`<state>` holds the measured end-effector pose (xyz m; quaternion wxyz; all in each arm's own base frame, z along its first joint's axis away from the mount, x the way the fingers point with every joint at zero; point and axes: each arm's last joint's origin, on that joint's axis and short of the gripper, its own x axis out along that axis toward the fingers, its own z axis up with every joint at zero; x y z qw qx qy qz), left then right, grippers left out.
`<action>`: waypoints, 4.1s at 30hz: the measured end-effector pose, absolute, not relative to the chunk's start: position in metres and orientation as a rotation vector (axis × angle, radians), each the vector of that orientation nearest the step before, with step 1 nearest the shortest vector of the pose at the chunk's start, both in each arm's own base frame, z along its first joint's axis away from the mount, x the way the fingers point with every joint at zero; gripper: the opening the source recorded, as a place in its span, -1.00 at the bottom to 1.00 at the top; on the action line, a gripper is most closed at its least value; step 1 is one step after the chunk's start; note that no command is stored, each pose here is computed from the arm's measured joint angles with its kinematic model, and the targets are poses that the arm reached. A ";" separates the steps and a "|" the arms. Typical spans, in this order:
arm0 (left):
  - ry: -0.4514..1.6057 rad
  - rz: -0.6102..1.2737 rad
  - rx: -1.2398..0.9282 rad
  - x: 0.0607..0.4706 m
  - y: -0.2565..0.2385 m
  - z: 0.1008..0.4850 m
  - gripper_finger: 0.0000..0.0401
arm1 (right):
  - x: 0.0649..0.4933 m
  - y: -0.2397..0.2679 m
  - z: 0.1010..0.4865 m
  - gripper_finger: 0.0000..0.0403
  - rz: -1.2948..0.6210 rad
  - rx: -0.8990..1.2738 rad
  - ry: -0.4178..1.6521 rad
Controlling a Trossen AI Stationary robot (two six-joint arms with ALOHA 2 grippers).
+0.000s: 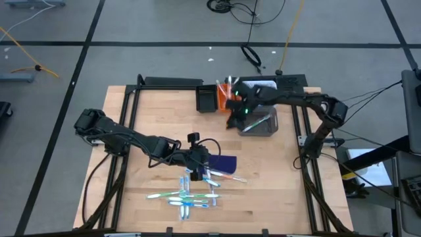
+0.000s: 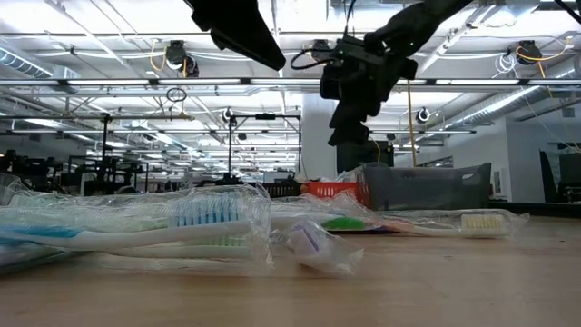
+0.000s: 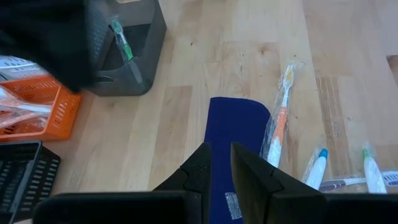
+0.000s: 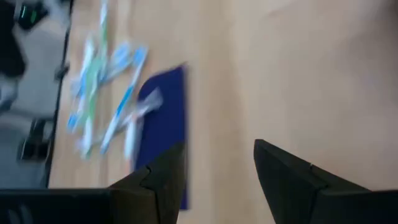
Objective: Pick & Place Toothbrushes
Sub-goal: Put the orange toothbrush into the orange bin
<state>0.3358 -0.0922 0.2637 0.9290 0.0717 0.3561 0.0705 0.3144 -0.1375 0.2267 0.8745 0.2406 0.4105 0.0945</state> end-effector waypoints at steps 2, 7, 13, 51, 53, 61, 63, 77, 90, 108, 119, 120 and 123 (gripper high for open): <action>0.732 0.145 0.148 0.336 -0.092 0.264 -0.69 | 0.317 -0.116 0.219 -0.10 0.251 0.489 0.892; 0.750 0.145 0.154 0.334 -0.092 0.262 -0.69 | 0.314 -0.061 0.205 -0.10 0.363 0.463 0.924; 0.751 0.145 0.155 0.334 -0.092 0.262 -0.69 | 0.297 -0.004 0.184 -0.10 0.363 0.424 0.883; 0.673 0.153 0.119 0.341 -0.090 0.268 -0.69 | 0.222 0.125 0.120 -0.10 0.050 0.162 0.771; 0.673 0.158 0.117 0.341 -0.088 0.268 -0.69 | 0.222 0.127 0.117 -0.10 0.047 0.166 0.779; 0.673 0.178 0.106 0.343 -0.081 0.268 -0.69 | 0.230 0.133 0.094 -0.18 -0.014 0.195 0.757; 0.673 0.181 0.106 0.343 -0.080 0.268 -0.69 | 0.231 0.133 0.093 -0.29 -0.016 0.198 0.753; 0.667 0.182 0.101 0.343 -0.080 0.269 -0.69 | 0.229 0.133 0.102 -0.98 0.047 0.187 0.757; 0.538 0.171 0.069 0.351 -0.082 0.279 -0.69 | 0.205 0.105 0.174 -1.00 -0.151 0.082 0.567; 0.291 0.228 0.046 0.364 -0.070 0.302 -0.69 | 0.175 0.073 0.244 -1.00 -0.390 -0.068 0.222; 0.191 0.227 0.041 0.371 -0.051 0.312 -0.69 | 0.178 0.075 0.257 -1.00 -0.370 -0.146 0.136; 0.184 0.223 0.040 0.371 -0.050 0.313 -0.69 | 0.178 0.075 0.258 -1.00 -0.369 -0.149 0.133; 0.174 0.213 0.036 0.372 -0.046 0.314 -0.69 | 0.178 0.075 0.259 -1.00 -0.368 -0.156 0.126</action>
